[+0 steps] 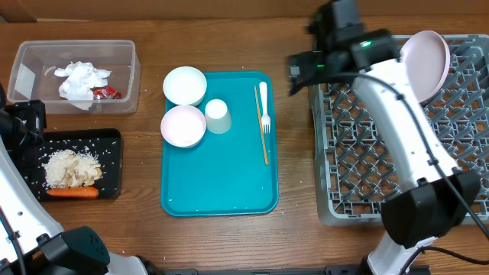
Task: Sort waste into correct bins and load items into the dishwasher rack
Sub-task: 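Move the right gripper back to the white cup on the teal tray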
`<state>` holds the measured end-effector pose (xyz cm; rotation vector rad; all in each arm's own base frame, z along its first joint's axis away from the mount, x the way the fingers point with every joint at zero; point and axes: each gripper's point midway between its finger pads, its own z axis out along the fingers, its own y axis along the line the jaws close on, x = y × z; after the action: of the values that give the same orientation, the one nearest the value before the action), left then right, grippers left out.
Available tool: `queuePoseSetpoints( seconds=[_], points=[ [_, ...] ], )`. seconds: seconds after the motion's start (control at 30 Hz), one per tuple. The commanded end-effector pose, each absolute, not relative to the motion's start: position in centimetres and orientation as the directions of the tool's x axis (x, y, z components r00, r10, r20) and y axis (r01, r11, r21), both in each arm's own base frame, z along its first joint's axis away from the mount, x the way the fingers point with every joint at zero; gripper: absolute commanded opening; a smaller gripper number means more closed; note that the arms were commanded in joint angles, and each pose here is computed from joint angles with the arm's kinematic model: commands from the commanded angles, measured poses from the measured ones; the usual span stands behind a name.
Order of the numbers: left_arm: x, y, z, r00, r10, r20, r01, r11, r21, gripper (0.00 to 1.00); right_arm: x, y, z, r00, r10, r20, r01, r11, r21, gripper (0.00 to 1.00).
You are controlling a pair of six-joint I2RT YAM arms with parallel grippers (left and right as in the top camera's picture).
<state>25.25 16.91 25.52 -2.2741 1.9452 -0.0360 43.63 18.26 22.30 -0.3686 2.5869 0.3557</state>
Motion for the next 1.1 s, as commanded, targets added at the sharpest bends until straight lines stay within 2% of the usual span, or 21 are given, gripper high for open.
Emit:
queuePoseSetpoints(
  seconds=[0.0, 0.17, 0.33, 0.5, 0.83, 1.0, 1.07],
  points=[
    [25.1, 17.0, 25.6, 0.149, -0.985, -0.086, -0.983, -0.138, -0.124, 1.00, 40.7, 27.1, 23.9, -0.833, -0.195, -0.518, -0.457, 0.769, 0.446, 1.00],
    [25.1, 17.0, 25.6, 0.149, -0.985, -0.086, -0.983, -0.138, -0.124, 1.00, 40.4, 33.4, 19.4, -0.828, -0.228, -0.512, -0.469, 0.782, 0.411, 1.00],
    [25.1, 17.0, 25.6, 0.149, -0.985, -0.086, -0.983, -0.138, -0.124, 1.00, 40.3, 36.2, 14.5, -0.851, -0.239, -0.468, -0.438, 0.815, 0.379, 1.00],
    [25.1, 17.0, 25.6, 0.149, -0.985, -0.086, -0.983, -0.138, -0.124, 1.00, 41.2, 35.5, 11.5, -0.860, -0.216, -0.463, -0.364, 0.894, 0.259, 1.00],
    [25.1, 17.0, 25.6, 0.149, -0.985, -0.086, -0.983, -0.138, -0.124, 1.00, 41.0, 35.9, 6.4, -0.896, -0.214, -0.390, -0.323, 0.916, 0.240, 1.00],
    [25.1, 17.0, 25.6, 0.149, -0.985, -0.086, -0.983, -0.138, -0.124, 1.00, 41.6, 35.3, 6.2, -0.888, -0.207, -0.410, -0.307, 0.932, 0.194, 1.00],
    [25.1, 17.0, 25.6, 0.149, -0.985, -0.086, -0.983, -0.138, -0.124, 1.00, 41.8, 35.1, 6.3, -0.886, -0.206, -0.415, -0.303, 0.935, 0.183, 0.90]
  ],
)
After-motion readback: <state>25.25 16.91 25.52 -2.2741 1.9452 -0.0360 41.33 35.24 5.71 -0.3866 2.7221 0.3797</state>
